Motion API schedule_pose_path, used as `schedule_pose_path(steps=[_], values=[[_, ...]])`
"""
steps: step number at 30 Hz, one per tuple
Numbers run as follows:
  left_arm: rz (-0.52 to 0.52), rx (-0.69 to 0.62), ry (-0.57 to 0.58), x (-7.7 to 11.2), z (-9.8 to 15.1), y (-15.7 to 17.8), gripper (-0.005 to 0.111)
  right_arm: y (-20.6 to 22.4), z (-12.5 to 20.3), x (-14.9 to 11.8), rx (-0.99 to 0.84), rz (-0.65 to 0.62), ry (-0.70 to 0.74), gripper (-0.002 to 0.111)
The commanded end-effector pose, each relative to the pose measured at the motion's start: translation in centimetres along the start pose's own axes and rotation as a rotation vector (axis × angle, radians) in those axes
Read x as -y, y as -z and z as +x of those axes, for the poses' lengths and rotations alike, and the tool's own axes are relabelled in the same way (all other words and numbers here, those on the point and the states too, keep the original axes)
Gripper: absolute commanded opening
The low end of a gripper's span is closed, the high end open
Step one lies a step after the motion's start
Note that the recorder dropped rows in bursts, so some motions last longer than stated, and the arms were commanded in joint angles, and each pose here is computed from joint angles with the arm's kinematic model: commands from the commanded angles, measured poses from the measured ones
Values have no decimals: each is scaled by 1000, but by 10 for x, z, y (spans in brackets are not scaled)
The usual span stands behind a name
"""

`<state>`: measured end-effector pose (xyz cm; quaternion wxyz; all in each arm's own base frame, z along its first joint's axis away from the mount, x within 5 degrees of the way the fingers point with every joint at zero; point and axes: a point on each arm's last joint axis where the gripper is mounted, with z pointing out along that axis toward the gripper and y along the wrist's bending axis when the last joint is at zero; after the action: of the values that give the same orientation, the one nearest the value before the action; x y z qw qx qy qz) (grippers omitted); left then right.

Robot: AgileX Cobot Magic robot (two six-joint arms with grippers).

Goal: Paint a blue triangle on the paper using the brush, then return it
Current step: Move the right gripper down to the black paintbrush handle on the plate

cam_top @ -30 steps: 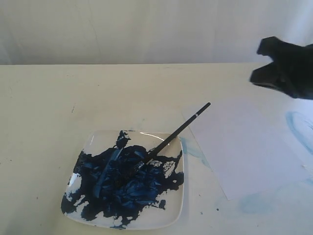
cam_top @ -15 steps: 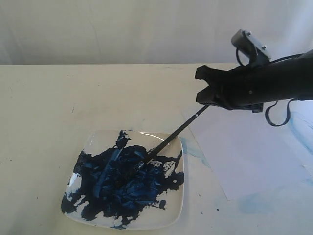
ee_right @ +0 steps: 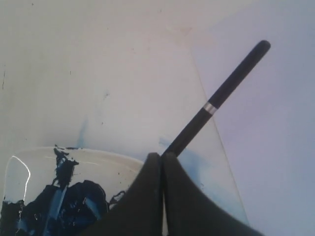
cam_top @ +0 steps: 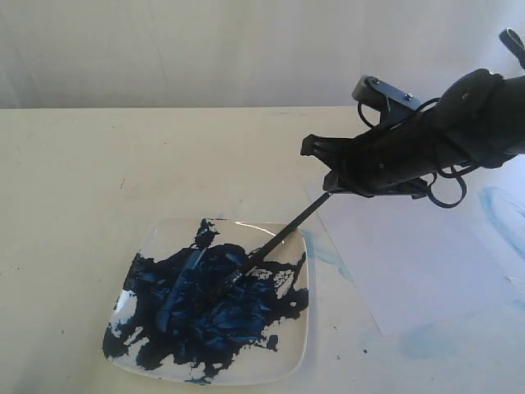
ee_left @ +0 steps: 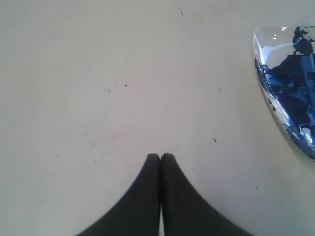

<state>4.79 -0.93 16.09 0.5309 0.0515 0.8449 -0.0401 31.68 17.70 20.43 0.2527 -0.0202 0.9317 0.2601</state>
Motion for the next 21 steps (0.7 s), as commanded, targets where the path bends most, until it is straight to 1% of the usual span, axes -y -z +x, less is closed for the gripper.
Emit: schedule_pose_path(steps=[1,3,5,9,10,11,13,16,20,21], values=[[6,-9,-5,0,2,-1,0,0,0,-1,-21,0,1,1],[6,-9,-5,0,2,-1,0,0,-2,-1,5,0,-15,8],[6,-9,-5,0,2,-1,0,-1,-3,0,22,2,-32,18],[6,-9,-5,0,2,-1,0,-9,-1,3,7,-3,-109,51],[6,-9,-5,0,2,-1,0,-12,0,4,0,0,-115,57],[6,-9,-5,0,2,-1,0,-14,1,5,-5,2,-122,61],[6,-9,-5,0,2,-1,0,-19,3,7,-21,2,-165,63],[6,-9,-5,0,2,-1,0,-28,6,11,-33,14,-311,63],[6,-9,-5,0,2,-1,0,-41,8,19,-14,41,-391,63],[6,-9,-5,0,2,-1,0,-44,9,20,-15,39,-430,63]])
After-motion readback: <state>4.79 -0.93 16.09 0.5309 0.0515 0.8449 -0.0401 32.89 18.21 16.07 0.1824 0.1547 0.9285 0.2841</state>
